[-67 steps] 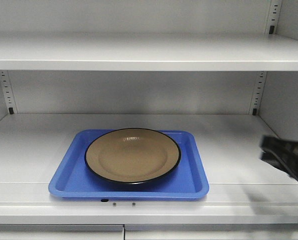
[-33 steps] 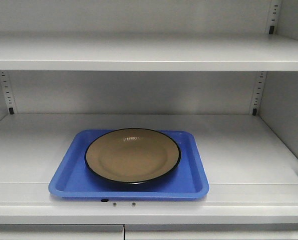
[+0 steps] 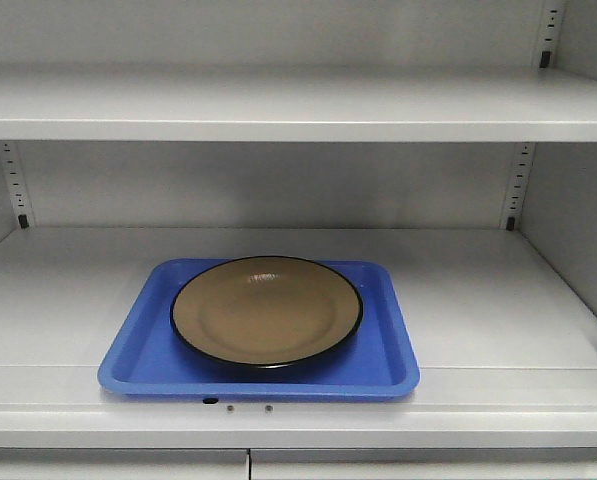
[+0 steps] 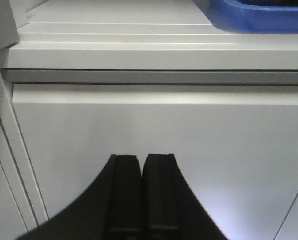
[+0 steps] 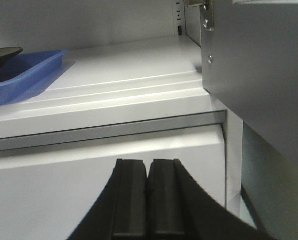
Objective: Place disk in tray to left cabinet
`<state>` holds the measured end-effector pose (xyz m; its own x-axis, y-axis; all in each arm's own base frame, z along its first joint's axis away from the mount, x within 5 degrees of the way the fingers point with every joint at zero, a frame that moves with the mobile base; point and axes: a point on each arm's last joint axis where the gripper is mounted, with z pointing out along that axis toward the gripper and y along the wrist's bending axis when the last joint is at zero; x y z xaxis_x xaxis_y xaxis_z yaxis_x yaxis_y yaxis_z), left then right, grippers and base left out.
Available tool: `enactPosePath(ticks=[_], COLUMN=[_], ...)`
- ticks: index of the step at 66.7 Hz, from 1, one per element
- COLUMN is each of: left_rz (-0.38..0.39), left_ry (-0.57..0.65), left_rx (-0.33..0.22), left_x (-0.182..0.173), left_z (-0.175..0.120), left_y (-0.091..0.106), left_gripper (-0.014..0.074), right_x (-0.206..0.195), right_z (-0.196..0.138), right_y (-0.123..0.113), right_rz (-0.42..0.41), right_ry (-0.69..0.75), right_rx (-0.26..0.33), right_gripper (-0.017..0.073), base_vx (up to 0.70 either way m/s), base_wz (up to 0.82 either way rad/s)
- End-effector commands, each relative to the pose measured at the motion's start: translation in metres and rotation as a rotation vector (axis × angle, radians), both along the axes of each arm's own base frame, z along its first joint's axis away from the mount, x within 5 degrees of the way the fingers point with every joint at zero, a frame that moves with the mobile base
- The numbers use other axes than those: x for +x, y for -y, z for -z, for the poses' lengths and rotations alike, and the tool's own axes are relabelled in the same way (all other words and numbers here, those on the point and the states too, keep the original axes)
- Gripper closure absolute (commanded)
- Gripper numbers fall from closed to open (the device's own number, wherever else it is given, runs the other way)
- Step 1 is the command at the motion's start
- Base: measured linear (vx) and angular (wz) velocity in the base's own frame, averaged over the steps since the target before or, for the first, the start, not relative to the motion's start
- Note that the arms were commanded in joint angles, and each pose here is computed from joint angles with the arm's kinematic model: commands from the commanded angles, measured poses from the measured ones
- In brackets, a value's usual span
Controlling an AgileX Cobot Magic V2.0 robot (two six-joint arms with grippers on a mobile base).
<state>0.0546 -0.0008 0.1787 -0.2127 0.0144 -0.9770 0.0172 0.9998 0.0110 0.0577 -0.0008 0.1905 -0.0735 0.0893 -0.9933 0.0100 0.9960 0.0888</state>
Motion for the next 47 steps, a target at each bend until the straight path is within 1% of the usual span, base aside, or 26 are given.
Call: enactPosePath(ticks=[1,6,9,47], left_rz=[0.006,0.006,0.006,0.006], left_ry=[0.076,0.076,0.076,0.076], left_rx=[-0.013,-0.013,-0.013,-0.013], left_x=[0.0013,0.0013,0.0013,0.0013], left_z=[-0.0036,-0.0036,-0.0036,-0.0036], left_y=[0.0005,0.0005,0.0005,0.0005], left_gripper=[0.0600,0.0600,0.0600,0.0600], right_x=[0.0018,0.0018,0.0018,0.0018], right_z=[-0.0013,-0.0013,-0.0013,-0.0012], right_y=[-0.0009,-0.0009,-0.0009,-0.0009], right_rz=[-0.014,-0.016,-0.016,-0.016], right_ry=[0.059,0.058,0.058,0.057], right_rx=[-0.100,-0.153,-0.164,-0.163], right_gripper=[0.0561,0.0561,0.0561,0.0560], base_vx=[0.00,0.00,0.00,0.00], base_wz=[0.00,0.00,0.00,0.00])
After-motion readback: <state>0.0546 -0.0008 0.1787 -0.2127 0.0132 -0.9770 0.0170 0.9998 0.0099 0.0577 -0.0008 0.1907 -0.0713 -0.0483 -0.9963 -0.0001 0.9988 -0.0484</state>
